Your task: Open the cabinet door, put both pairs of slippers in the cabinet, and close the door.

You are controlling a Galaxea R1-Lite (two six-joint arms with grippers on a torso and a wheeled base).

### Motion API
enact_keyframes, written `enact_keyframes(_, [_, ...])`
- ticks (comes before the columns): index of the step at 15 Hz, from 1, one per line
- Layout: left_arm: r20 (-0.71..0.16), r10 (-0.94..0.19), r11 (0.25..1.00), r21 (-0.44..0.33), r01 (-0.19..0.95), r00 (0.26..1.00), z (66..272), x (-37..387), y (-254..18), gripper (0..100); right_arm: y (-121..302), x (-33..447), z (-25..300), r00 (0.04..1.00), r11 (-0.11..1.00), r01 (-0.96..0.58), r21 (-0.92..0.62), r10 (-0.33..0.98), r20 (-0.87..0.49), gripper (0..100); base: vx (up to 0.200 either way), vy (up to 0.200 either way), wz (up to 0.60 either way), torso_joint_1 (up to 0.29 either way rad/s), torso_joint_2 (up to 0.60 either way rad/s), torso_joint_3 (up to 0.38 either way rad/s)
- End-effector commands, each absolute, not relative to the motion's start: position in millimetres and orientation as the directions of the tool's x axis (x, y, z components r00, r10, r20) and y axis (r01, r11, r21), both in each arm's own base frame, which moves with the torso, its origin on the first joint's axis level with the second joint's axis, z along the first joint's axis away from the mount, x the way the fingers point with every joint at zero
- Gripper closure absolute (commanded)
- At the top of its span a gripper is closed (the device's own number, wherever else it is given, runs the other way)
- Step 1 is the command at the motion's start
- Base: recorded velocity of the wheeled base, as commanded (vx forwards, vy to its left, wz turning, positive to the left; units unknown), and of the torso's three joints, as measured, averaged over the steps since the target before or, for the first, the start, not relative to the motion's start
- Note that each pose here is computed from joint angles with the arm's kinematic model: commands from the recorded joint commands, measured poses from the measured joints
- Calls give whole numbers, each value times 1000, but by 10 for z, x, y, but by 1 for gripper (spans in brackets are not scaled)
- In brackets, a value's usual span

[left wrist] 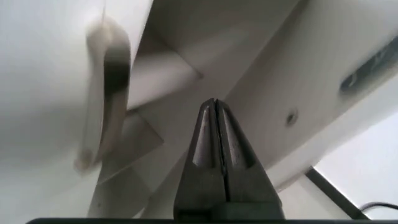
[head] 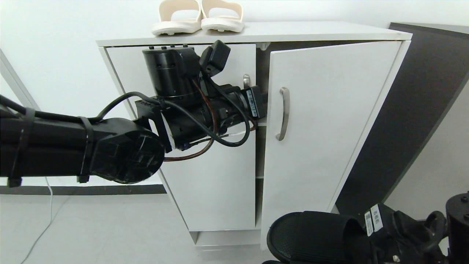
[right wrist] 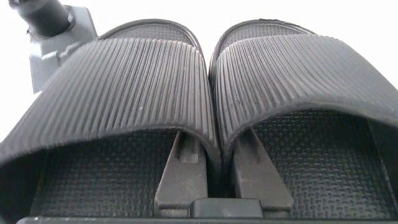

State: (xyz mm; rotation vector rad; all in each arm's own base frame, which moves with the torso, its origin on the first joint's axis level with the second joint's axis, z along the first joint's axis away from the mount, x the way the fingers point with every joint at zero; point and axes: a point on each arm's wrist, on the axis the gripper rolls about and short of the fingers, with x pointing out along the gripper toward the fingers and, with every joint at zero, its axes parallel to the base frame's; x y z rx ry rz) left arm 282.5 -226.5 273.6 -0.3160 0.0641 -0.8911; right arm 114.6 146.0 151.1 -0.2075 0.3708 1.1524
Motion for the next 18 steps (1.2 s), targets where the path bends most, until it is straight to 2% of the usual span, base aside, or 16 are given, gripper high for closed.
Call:
enact_keyframes(1, [64, -777, 589, -278, 759, 627, 2697, 2800, -2316, 100, 1474, 1136, 1474, 341, 386, -922, 33, 849, -404, 100, -200, 0, 0, -7, 2, 7])
enact_keyframes(3, [70, -819, 534, -266, 802, 569, 2646, 2595, -2490, 100, 1464, 1105, 1436, 326, 370, -928, 29, 849, -416, 100, -200, 0, 0, -2, -2, 5])
enact_keyframes(5, [103, -864, 461, -231, 857, 493, 2679, 2347, -2715, 100, 1464, 1073, 1411, 311, 351, -936, 18, 852, -422, 100, -200, 0, 0, 0, 5, 5])
enact_keyframes(8, [102, -867, 457, -227, 860, 488, 2669, 2335, -2735, 100, 1461, 1070, 1392, 309, 349, -937, 16, 849, -429, 100, -200, 0, 0, 2, 1, 1])
enact_keyframes(12, [102, -804, 554, -227, 801, 586, 2681, 2549, -2447, 100, 1482, 1087, 1379, 309, 352, -936, 18, 845, -436, 100, 0, 0, 0, 0, 0, 0])
enact_keyframes(14, [69, -694, 687, -238, 687, 717, 2627, 2554, -2114, 100, 1499, 1185, 1420, 348, 393, -920, 18, 835, -426, 100, 0, 0, 0, 0, 0, 0])
enact_keyframes(17, [47, -583, 782, -240, 576, 811, 2709, 2195, -1410, 100, 1514, 1490, 1514, 523, 568, -823, -17, 745, -413, 100, 0, 0, 0, 0, 0, 0])
enact_keyframes(18, [49, -566, 793, -240, 560, 823, 2748, 2075, -1276, 100, 1542, 1535, 1521, 556, 610, -793, -5, 720, -415, 100, 0, 0, 0, 0, 0, 0])
